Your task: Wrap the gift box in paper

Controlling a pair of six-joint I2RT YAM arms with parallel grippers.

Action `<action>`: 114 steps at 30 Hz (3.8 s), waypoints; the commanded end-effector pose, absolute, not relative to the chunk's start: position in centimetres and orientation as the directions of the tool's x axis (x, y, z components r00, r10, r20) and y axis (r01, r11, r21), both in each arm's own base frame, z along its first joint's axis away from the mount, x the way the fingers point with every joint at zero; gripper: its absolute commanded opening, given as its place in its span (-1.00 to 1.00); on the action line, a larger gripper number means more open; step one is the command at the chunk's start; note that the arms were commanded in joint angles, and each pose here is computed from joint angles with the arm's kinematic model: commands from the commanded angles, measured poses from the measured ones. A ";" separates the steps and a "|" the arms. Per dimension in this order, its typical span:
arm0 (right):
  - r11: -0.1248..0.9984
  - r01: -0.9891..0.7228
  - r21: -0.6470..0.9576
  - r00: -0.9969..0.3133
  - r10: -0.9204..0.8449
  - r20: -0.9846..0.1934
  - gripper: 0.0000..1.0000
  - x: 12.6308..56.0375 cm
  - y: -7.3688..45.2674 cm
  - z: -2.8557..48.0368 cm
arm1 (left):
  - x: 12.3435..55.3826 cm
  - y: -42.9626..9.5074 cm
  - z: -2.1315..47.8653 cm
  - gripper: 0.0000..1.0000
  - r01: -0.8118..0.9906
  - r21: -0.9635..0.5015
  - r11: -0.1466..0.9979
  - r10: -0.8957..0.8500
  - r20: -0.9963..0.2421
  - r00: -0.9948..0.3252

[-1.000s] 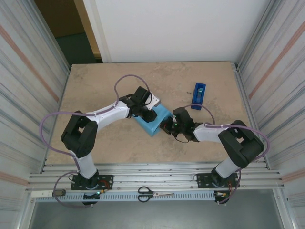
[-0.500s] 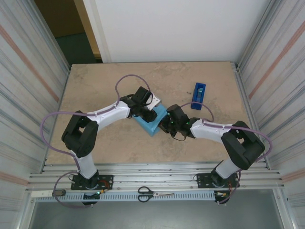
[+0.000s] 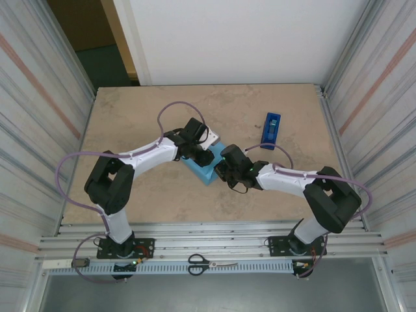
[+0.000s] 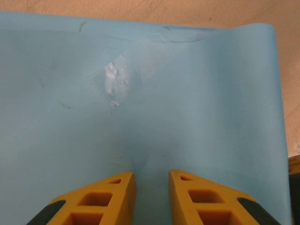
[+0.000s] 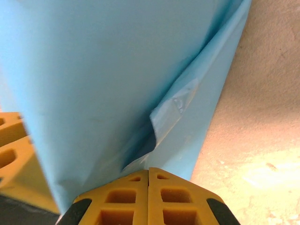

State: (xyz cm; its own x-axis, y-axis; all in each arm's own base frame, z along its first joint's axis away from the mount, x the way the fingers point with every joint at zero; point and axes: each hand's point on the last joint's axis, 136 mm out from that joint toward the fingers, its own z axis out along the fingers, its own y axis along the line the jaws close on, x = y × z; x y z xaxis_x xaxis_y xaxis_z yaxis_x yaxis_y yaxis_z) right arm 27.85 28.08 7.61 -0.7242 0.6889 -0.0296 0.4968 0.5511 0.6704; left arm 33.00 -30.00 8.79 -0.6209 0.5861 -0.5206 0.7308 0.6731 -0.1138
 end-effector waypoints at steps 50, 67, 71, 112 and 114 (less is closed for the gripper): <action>0.618 -0.088 0.781 -0.996 -0.036 -0.083 0.51 36.8 27.5 9.6 | 30.7 -18.6 11.8 0.97 0.041 -0.736 0.675 -0.262 -0.291 -0.920; 0.718 0.002 0.696 -0.985 0.123 -0.124 0.68 34.0 27.0 10.7 | 32.2 -16.6 11.2 0.97 0.056 -0.740 0.670 -0.216 -0.267 -0.939; 0.709 0.023 0.705 -0.987 0.128 -0.097 0.76 35.4 28.2 10.3 | 33.5 -17.1 10.8 0.97 0.062 -0.744 0.665 -0.192 -0.250 -0.949; 0.570 -0.138 0.810 -0.967 0.098 -0.234 0.56 35.2 30.1 14.9 | 35.6 -22.6 15.9 0.72 0.239 -0.834 0.496 -0.095 -0.326 -0.940; 0.571 -0.152 0.807 -0.964 0.095 -0.249 0.56 35.2 29.9 15.3 | 35.5 -22.9 16.1 0.73 0.247 -0.835 0.491 -0.092 -0.332 -0.939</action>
State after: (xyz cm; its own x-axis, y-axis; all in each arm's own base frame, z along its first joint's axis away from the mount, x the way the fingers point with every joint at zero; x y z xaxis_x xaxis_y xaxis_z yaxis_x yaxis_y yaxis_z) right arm 35.26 29.62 12.72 -0.9798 0.1205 -0.1598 -0.0555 0.6035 0.7954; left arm 36.64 -21.27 13.54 -0.9468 -0.1318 -0.2937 0.1709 0.5675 -0.8055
